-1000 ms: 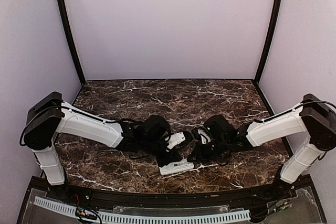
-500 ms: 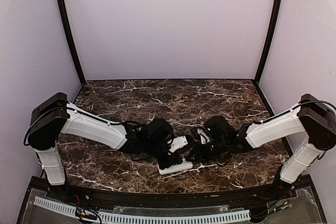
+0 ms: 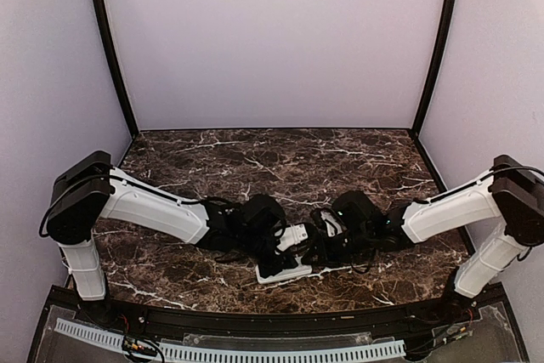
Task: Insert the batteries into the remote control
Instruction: Load the battery cover onto the remote control without the battery cover, then pick up the remote control from the center of the board.
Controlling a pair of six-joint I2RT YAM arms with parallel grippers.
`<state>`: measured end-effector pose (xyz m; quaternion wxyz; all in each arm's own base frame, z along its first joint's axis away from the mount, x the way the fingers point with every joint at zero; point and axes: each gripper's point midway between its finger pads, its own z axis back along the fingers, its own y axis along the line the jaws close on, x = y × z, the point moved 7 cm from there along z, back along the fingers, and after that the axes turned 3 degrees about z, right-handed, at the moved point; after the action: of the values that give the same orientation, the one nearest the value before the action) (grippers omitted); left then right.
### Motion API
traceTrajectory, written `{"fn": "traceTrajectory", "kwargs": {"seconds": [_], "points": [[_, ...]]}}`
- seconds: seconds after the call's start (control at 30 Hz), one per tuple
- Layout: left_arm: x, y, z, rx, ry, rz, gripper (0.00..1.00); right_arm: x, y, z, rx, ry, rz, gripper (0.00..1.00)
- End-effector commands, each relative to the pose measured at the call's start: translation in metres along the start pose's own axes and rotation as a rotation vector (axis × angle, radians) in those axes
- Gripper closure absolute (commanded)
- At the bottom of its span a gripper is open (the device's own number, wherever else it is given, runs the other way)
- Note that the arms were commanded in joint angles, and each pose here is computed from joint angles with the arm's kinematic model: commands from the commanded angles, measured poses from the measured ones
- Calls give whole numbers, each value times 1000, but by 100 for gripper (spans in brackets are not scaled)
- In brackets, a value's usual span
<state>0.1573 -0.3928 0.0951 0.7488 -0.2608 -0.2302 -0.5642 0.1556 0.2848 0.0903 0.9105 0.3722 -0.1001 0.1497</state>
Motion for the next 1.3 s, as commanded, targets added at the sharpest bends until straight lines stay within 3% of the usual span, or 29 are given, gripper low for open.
{"fn": "traceTrajectory", "kwargs": {"seconds": [0.0, 0.5, 0.63, 0.77, 0.87, 0.93, 1.0, 1.03, 1.17, 1.27], "points": [[-46, -6, -5, -6, 180, 43, 100, -1, 3, 7, -49, -4, 8, 89], [-64, -1, -9, 32, 260, 68, 100, 4, 0, 12, 18, -31, -61, 90], [-21, -7, 19, 20, 88, 45, 98, 8, 1, 20, 25, -53, -47, 89], [27, -5, 62, 62, -110, 23, 82, 16, 0, 35, 13, -91, -32, 82], [53, 5, 95, 115, -221, 56, 76, 23, 1, 46, 0, -110, 3, 77], [68, 10, 133, 163, -327, 84, 69, 28, 8, 52, 0, -120, 59, 71], [72, 18, 163, 229, -398, 133, 53, 36, 20, 57, 21, -130, 183, 61], [70, 27, 173, 281, -416, 167, 40, 40, 29, 59, 42, -127, 256, 54], [45, 52, 221, 471, -477, 333, 13, 53, 74, 58, 115, -111, 644, 4], [29, 55, 252, 552, -519, 407, 5, 43, 96, 35, 87, 8, 952, 1]]}}
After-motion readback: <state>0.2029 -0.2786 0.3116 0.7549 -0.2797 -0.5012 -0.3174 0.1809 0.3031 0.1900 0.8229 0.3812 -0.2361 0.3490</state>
